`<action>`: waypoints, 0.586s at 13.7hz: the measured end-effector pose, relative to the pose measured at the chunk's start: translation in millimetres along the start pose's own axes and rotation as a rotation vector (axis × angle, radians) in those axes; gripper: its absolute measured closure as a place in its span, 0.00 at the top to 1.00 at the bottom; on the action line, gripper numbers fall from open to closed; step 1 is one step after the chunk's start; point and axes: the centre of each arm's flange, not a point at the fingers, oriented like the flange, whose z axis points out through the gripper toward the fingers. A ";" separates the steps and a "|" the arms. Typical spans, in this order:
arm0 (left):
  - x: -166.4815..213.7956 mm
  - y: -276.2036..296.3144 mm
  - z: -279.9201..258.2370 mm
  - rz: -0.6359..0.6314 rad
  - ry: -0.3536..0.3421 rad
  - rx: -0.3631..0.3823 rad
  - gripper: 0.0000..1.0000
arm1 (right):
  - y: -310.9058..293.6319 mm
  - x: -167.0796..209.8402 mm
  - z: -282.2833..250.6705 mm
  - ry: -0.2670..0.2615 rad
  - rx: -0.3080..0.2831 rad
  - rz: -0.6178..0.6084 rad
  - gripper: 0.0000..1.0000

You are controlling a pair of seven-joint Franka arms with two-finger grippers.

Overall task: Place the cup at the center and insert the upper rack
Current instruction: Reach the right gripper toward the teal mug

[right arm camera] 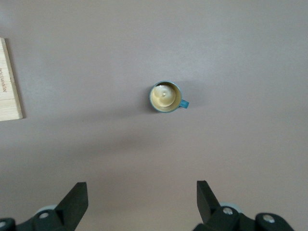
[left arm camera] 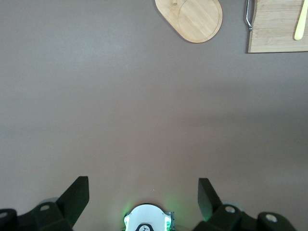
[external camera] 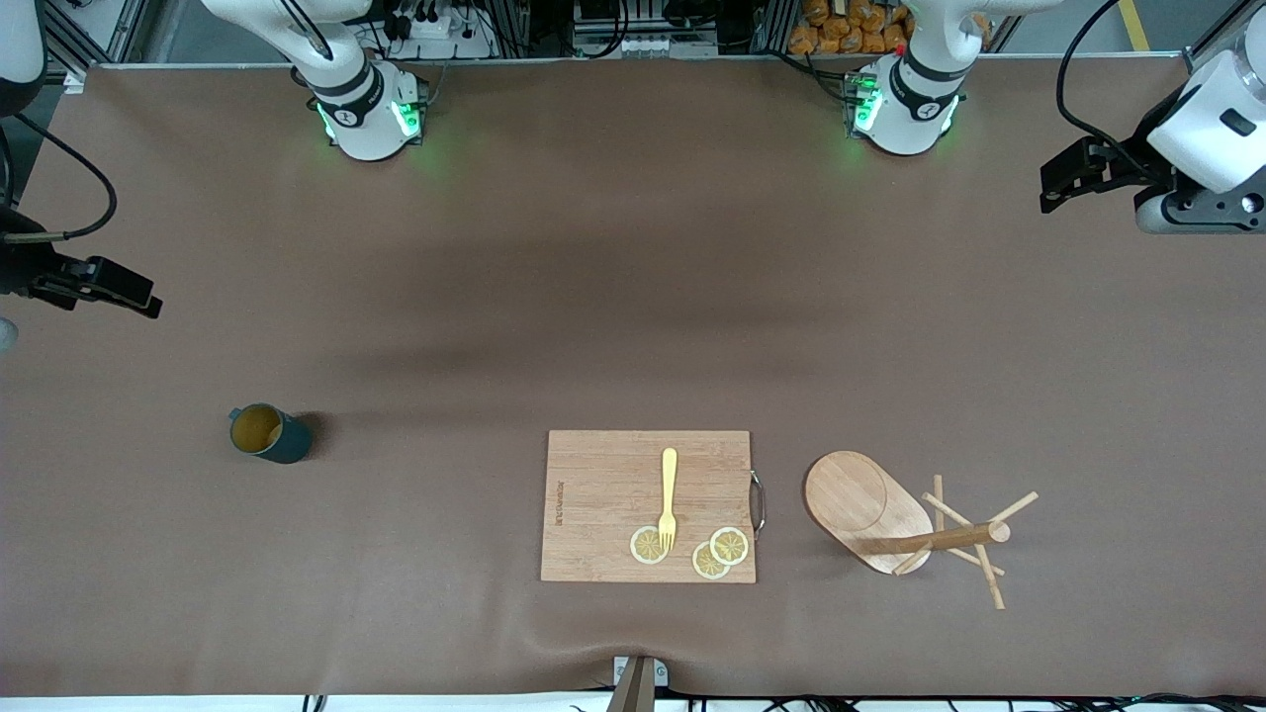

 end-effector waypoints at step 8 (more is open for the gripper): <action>5.6 9.8 7.8 0.018 -0.009 0.002 1.00 | -2.9 0.5 6.1 -0.025 0.040 0.003 1.00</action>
